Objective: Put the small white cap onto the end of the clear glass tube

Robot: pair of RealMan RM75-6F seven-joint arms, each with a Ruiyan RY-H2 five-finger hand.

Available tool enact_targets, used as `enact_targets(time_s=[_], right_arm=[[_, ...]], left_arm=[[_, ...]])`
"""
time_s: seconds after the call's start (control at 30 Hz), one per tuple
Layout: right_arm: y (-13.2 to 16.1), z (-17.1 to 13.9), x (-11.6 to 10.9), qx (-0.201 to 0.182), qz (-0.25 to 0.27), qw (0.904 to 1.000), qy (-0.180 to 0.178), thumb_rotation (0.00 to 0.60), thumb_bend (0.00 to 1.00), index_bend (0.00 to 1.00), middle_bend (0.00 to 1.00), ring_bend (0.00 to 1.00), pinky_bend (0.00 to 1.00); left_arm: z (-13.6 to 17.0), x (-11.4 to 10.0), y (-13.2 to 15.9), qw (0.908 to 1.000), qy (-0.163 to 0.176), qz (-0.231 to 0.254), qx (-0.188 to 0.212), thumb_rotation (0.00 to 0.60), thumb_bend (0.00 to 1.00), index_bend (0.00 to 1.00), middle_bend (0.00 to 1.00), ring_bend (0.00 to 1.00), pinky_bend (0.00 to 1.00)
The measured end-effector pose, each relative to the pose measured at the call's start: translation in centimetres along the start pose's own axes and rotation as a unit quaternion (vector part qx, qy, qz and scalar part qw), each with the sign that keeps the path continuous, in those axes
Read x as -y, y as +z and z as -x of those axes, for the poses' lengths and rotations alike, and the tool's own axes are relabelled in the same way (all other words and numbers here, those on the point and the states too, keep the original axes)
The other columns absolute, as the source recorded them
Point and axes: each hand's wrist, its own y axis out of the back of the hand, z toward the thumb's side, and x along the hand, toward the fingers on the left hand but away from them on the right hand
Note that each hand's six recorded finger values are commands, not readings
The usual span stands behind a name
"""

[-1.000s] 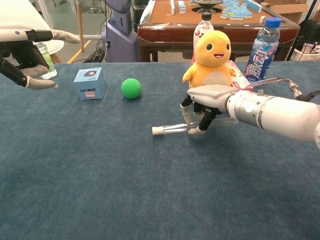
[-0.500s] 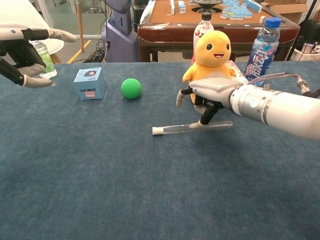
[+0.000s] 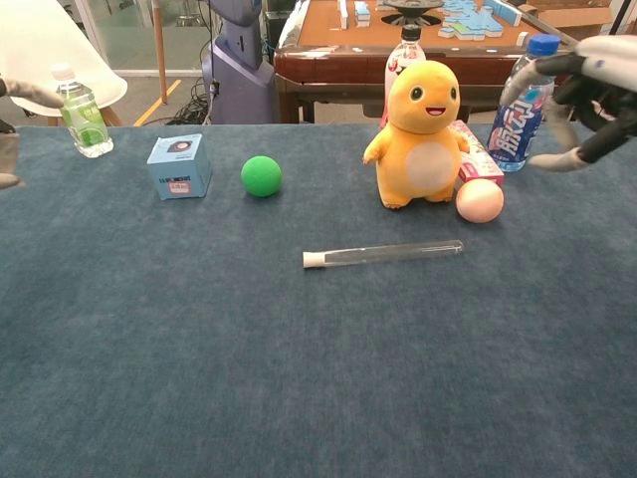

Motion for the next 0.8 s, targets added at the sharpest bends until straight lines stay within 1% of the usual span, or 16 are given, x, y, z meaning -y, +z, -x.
enact_targets(time_s=[0.13,0.27,0.3,0.37,0.43,0.5,0.53,0.6,0.8], right_arm=[[-3.1,-3.9,-0.9,0.038,-0.008,0.9991,-0.020,0.600,0.24,0.29,0.63,0.67,0.88],[-5.4,-7.3,-1.1,0.067,-0.019,0.9971,-0.029,0.600,0.24,0.29,0.63,0.66,0.86],[-5.8,-8.0,-1.0,0.072,-0.021,0.9968,-0.028,0.600,0.24,0.29,0.61,0.64,0.83],[-6.5,-9.5,-0.7,0.077,-0.024,0.9965,-0.022,0.600,0.24,0.29,0.54,0.55,0.68],[-6.9,-10.4,-0.5,0.076,-0.029,0.9965,-0.018,0.600,0.24,0.29,0.48,0.47,0.54],[-7.0,-11.0,-0.3,0.074,-0.029,0.9967,-0.016,0.600,0.24,0.29,0.44,0.41,0.43],[-7.0,-11.2,-0.3,0.073,-0.028,0.9968,-0.017,0.600,0.24,0.29,0.44,0.39,0.41],[-7.0,-11.4,-0.2,0.071,-0.027,0.9969,-0.019,0.600,0.24,0.29,0.43,0.38,0.39],[-6.5,-11.6,0.0,0.068,-0.023,0.9972,-0.021,0.600,0.24,0.29,0.43,0.38,0.39]], left_arm=[[1.6,0.2,-1.4,0.9994,0.023,-0.014,-0.023,0.600,0.29,0.14,0.52,0.55,0.58],[3.3,0.3,-2.1,0.9978,0.050,-0.023,-0.037,0.600,0.29,0.16,0.52,0.55,0.57],[3.9,0.4,-2.3,0.9971,0.058,-0.027,-0.041,0.600,0.29,0.16,0.52,0.55,0.56],[5.0,0.6,-2.5,0.9960,0.070,-0.034,-0.046,0.600,0.29,0.16,0.50,0.53,0.53],[6.4,1.0,-2.6,0.9946,0.079,-0.041,-0.052,0.600,0.29,0.16,0.45,0.48,0.45],[7.8,1.5,-2.7,0.9938,0.083,-0.046,-0.057,0.600,0.29,0.15,0.40,0.43,0.39],[8.3,1.7,-2.7,0.9937,0.084,-0.046,-0.059,0.600,0.29,0.15,0.38,0.42,0.37],[9.1,2.0,-2.6,0.9935,0.084,-0.047,-0.061,0.600,0.29,0.15,0.37,0.40,0.35],[10.4,2.2,-2.1,0.9931,0.086,-0.050,-0.061,0.600,0.29,0.15,0.36,0.40,0.34]])
